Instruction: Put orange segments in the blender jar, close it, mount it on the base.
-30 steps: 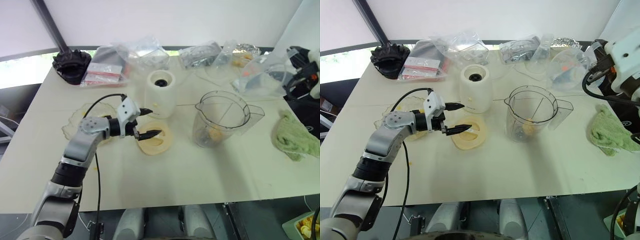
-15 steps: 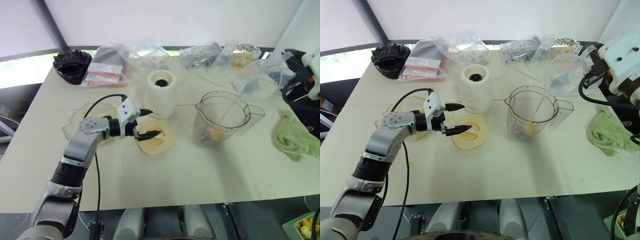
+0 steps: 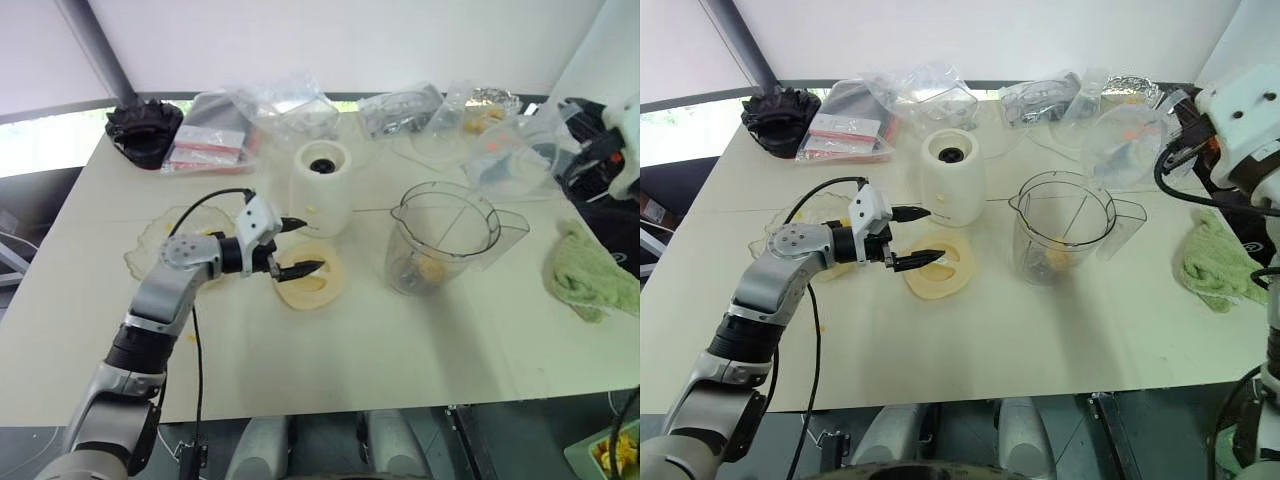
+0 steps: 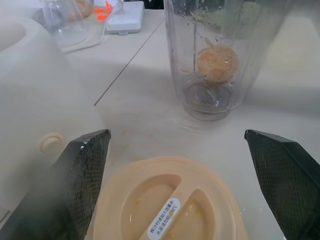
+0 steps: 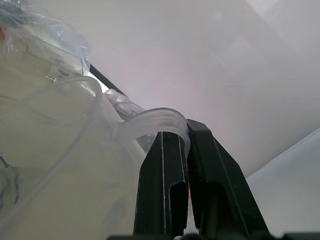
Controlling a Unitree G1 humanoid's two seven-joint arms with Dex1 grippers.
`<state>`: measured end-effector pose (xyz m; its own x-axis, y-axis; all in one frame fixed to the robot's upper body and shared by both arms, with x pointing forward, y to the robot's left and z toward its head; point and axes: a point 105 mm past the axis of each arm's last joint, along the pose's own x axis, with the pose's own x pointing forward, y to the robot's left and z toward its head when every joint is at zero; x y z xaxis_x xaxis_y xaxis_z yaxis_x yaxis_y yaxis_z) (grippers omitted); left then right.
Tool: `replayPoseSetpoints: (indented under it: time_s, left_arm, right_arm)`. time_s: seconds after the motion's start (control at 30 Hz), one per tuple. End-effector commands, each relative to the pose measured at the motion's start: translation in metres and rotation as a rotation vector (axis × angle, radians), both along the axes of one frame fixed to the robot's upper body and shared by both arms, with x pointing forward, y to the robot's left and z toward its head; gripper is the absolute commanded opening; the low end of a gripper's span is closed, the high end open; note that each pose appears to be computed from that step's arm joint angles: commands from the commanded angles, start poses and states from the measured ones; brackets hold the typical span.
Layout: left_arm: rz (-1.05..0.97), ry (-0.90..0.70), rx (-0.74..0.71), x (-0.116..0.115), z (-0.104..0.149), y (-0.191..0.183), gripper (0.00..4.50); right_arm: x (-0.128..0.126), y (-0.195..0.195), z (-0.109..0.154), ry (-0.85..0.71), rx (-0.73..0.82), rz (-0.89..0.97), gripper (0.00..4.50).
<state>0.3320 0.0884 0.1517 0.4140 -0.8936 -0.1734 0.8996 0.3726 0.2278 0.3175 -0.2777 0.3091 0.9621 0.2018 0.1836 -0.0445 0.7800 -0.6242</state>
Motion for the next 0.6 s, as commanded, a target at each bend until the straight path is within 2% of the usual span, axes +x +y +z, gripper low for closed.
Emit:
replayPoseSetpoints:
  time_s: [0.03, 0.2, 0.43, 0.6]
  left_arm:
    - [-0.005, -0.052, -0.006, 0.0, 0.012, 0.0, 4.5]
    - [-0.004, -0.053, -0.005, -0.001, 0.011, 0.0, 4.5]
    - [0.006, -0.048, -0.01, -0.003, 0.009, 0.001, 4.5]
    - [0.02, -0.051, -0.008, -0.004, 0.009, 0.004, 4.5]
  right_arm:
    - [-0.011, -0.016, 0.019, -0.072, 0.146, -0.046, 0.07]
    - [-0.009, -0.034, 0.01, -0.013, 0.369, -0.115, 0.07]
    - [-0.003, -0.084, -0.032, 0.021, 0.843, -0.333, 0.07]
    - [0.004, -0.102, -0.064, 0.02, 0.992, -0.423, 0.07]
